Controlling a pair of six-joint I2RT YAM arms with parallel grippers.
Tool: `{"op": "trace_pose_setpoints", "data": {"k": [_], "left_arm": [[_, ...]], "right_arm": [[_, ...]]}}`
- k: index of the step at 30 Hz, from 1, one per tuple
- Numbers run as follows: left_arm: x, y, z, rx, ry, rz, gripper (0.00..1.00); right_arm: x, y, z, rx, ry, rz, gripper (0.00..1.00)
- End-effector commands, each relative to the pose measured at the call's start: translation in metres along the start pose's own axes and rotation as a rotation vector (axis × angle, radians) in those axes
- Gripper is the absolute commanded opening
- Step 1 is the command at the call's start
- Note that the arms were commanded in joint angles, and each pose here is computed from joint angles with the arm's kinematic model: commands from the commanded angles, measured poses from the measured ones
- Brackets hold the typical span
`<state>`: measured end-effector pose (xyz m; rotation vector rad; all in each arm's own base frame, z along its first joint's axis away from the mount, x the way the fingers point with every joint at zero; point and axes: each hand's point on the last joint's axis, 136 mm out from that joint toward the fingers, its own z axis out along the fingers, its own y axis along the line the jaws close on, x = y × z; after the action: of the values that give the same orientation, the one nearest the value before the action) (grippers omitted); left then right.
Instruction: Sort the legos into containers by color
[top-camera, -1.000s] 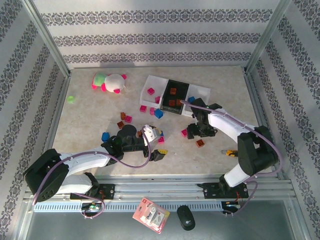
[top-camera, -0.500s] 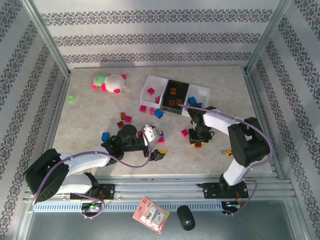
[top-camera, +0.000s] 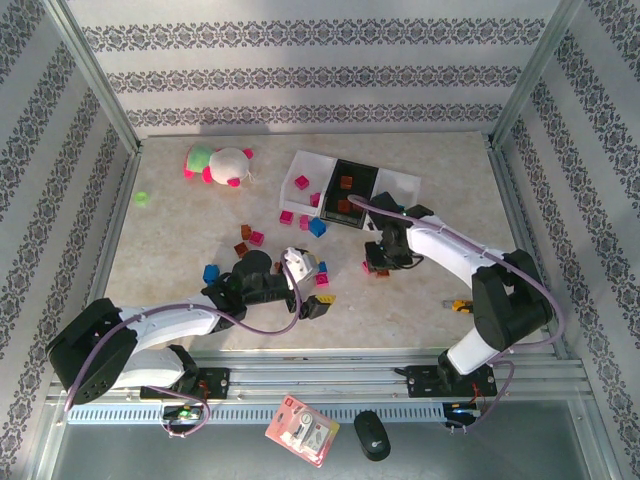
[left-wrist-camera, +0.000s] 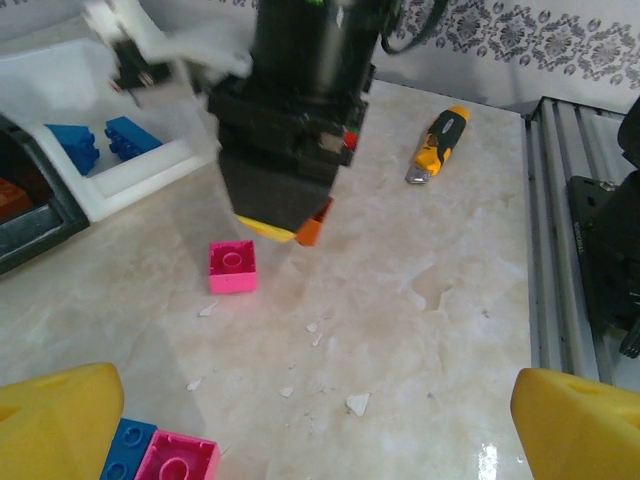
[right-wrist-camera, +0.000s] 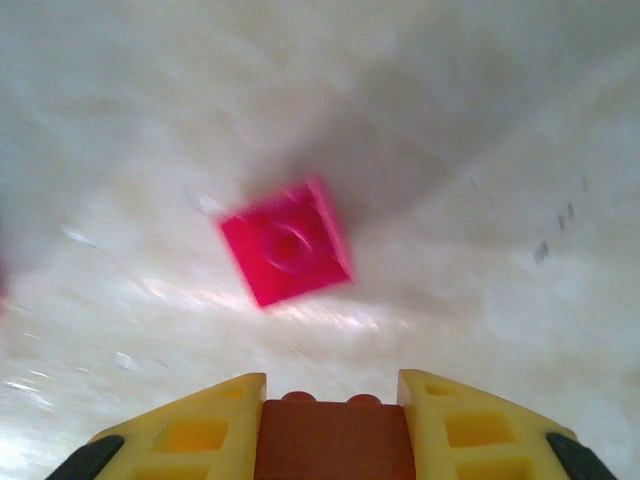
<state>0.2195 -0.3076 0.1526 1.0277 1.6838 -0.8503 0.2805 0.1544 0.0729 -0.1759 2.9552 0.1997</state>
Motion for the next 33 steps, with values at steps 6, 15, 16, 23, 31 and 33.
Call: {"op": "trace_pose_setpoints", "data": {"k": [6, 15, 16, 23, 31, 33], "left_arm": [[-0.008, 0.013, -0.009, -0.084, -0.046, -0.044, 0.99], [0.000, 0.026, -0.019, -0.173, -0.020, -0.058, 0.99], [-0.001, 0.028, -0.019, -0.182, -0.023, -0.061, 0.99], [-0.001, 0.033, -0.017, -0.202, -0.019, -0.061, 0.99], [0.000, 0.061, -0.022, -0.348, 0.050, -0.197, 0.99], [0.004, 0.070, -0.026, -0.398, 0.087, -0.239, 0.99]], "right_arm": [[-0.117, 0.025, -0.031, 0.028, -0.328, -0.001, 0.25], [-0.208, 0.021, -0.011, 0.065, -0.428, 0.023, 0.26], [-0.215, 0.018, -0.008, 0.074, -0.431, 0.025, 0.26], [-0.245, 0.021, -0.008, 0.064, -0.462, 0.012, 0.41], [-0.227, 0.035, -0.065, 0.036, -0.569, -0.058, 0.80], [-0.212, 0.040, -0.077, 0.024, -0.597, -0.088, 0.85]]}}
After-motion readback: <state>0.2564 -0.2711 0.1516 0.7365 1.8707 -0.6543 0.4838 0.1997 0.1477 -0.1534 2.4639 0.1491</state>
